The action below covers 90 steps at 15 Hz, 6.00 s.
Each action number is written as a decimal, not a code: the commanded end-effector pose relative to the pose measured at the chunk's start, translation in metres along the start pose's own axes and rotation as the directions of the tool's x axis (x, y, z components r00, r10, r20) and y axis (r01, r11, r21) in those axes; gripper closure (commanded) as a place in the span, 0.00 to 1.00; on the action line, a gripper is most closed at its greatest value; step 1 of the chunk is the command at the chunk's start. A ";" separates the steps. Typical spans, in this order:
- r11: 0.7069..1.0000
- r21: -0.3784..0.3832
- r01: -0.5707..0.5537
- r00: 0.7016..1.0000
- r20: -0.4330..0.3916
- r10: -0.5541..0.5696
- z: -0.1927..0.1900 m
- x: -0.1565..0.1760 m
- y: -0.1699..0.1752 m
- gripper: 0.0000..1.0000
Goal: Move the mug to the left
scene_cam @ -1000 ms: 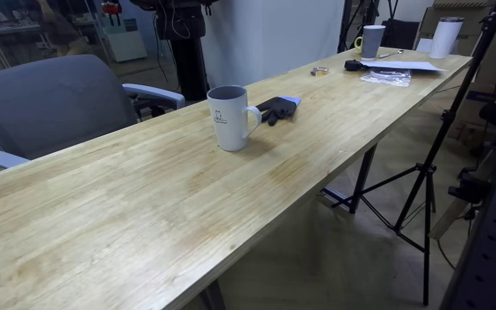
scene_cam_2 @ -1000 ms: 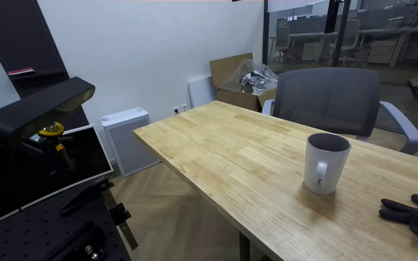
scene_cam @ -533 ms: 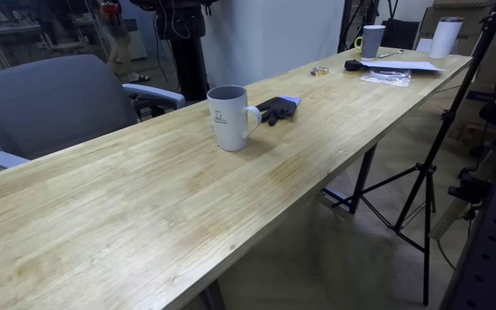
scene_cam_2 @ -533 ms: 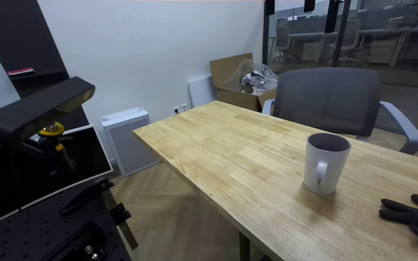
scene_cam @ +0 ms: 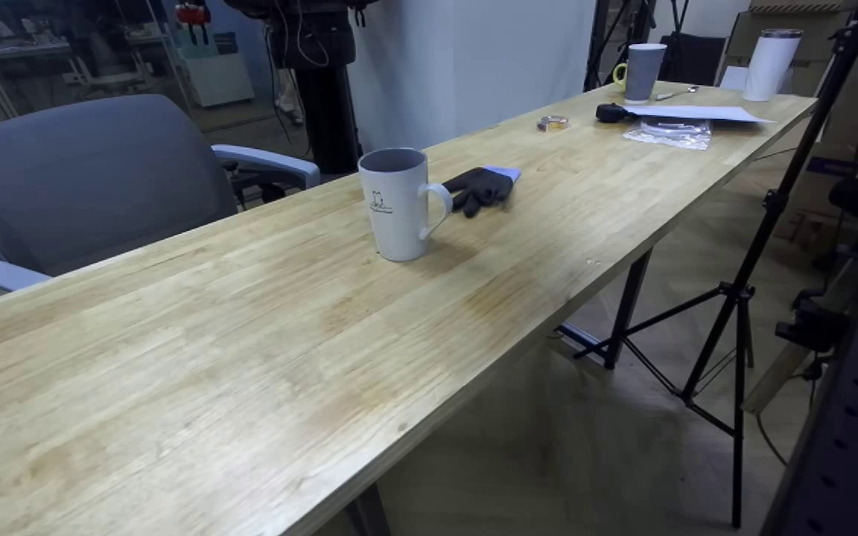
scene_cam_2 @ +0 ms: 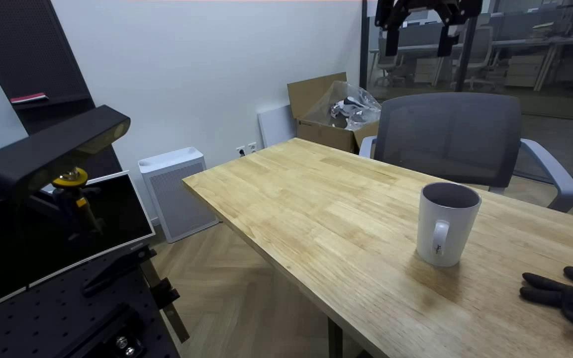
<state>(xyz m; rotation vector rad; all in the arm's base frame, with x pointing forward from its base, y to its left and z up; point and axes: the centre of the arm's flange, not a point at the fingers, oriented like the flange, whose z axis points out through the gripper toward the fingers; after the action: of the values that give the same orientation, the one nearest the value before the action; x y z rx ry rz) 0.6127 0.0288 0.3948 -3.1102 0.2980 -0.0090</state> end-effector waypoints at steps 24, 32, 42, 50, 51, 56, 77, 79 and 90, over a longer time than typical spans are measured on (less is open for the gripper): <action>0.997 -0.048 -0.062 0.994 0.090 0.066 0.069 -0.003 0.041 0.00; 0.992 -0.068 -0.106 0.994 0.021 0.107 0.110 0.007 0.065 0.00; 0.991 -0.074 -0.109 0.993 0.030 0.112 0.150 0.017 0.064 0.00; 0.991 -0.088 -0.098 0.993 0.058 0.104 0.176 0.019 0.054 0.00; 0.991 -0.089 -0.097 0.993 0.062 0.103 0.179 0.020 0.052 0.00; 0.992 -0.098 -0.083 0.993 0.076 0.090 0.193 0.019 0.044 0.00; 0.994 -0.094 -0.060 0.996 0.058 0.065 0.216 0.019 0.040 0.00; 0.994 -0.088 -0.061 0.996 0.057 0.066 0.218 0.019 0.041 0.00; 0.992 -0.099 -0.083 0.994 0.060 0.090 0.233 0.020 0.057 0.49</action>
<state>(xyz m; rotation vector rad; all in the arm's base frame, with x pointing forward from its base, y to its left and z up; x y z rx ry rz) 0.6165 -0.0235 0.1635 -3.1785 0.4123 0.1229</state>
